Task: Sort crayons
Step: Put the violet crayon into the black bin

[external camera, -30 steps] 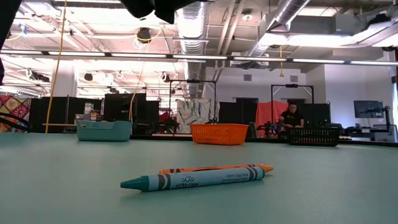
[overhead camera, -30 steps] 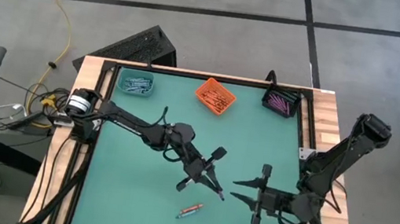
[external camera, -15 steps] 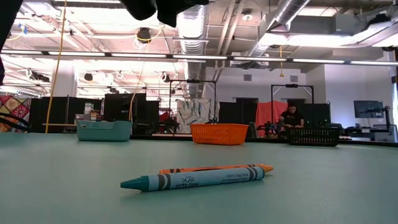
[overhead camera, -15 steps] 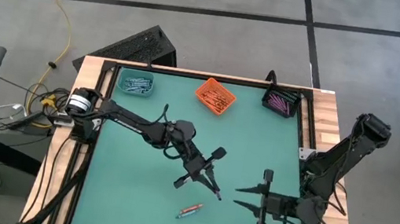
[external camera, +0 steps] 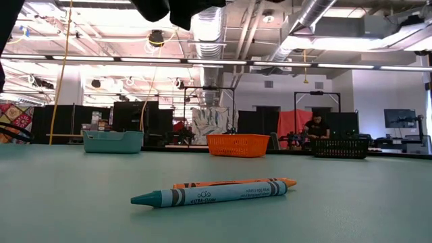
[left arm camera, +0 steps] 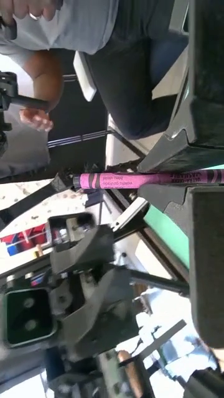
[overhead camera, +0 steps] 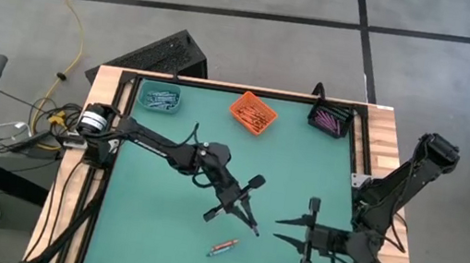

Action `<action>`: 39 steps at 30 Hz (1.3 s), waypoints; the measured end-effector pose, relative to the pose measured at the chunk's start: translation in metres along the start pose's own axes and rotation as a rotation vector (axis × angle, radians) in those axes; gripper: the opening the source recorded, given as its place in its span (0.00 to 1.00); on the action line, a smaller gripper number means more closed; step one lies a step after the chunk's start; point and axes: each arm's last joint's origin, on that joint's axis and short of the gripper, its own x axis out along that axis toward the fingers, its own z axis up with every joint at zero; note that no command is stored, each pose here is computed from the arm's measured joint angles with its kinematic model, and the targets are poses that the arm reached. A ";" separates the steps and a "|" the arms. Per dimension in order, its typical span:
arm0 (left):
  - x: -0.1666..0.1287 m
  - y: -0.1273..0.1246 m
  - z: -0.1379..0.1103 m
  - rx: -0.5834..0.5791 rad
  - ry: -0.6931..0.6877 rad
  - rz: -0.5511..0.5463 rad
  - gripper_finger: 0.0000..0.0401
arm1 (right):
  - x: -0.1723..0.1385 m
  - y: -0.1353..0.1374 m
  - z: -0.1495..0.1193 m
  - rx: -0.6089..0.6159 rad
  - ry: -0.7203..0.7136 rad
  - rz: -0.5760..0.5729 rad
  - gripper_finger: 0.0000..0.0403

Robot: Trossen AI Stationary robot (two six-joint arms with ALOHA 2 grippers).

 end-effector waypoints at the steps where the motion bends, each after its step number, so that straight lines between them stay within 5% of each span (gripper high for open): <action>1: 0.000 0.000 -0.001 -0.008 0.009 -0.003 0.00 | 0.000 0.000 0.000 0.000 0.000 0.000 0.35; 11: -0.001 -0.001 -0.006 -0.025 0.050 -0.012 0.00 | 0.001 -0.001 0.002 0.012 -0.014 -0.007 0.35; 27: -0.001 -0.001 -0.006 -0.026 0.049 -0.009 0.00 | 0.023 -0.021 0.006 0.255 -0.047 -0.114 0.35; 39: -0.001 0.000 -0.005 -0.016 0.040 0.002 0.00 | 0.023 -0.014 0.007 -0.003 -0.067 0.136 0.36</action>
